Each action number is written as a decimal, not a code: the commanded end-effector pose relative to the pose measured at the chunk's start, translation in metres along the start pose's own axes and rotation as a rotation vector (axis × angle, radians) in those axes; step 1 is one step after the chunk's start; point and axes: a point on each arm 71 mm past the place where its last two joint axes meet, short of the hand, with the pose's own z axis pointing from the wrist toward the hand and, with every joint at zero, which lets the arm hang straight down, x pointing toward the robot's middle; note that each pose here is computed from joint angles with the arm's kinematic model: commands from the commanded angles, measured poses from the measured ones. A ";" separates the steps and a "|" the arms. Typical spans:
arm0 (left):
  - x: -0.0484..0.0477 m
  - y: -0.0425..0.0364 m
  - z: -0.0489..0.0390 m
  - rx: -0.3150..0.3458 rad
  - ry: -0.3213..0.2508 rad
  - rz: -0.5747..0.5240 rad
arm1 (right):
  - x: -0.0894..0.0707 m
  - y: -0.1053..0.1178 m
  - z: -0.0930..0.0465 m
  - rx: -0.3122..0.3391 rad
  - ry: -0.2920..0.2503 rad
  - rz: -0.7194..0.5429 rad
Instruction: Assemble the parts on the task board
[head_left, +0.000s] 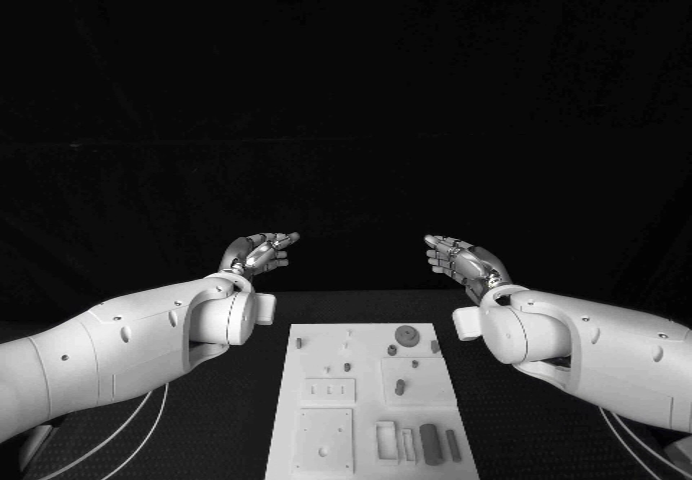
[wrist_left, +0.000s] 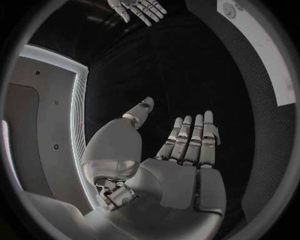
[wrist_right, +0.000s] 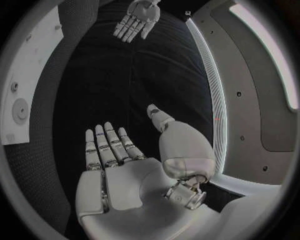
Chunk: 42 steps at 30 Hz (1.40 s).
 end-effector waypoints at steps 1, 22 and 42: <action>0.0040 0.0002 0.0055 -0.072 0.093 0.028 | 0.005 0.000 0.006 0.105 0.207 -0.017; -0.0010 0.0080 -0.0033 -0.037 0.274 0.056 | -0.033 0.012 0.048 -0.127 0.232 -0.953; 0.0070 -0.0023 -0.0373 0.011 0.377 0.029 | -0.003 0.008 0.027 -0.227 0.421 -1.482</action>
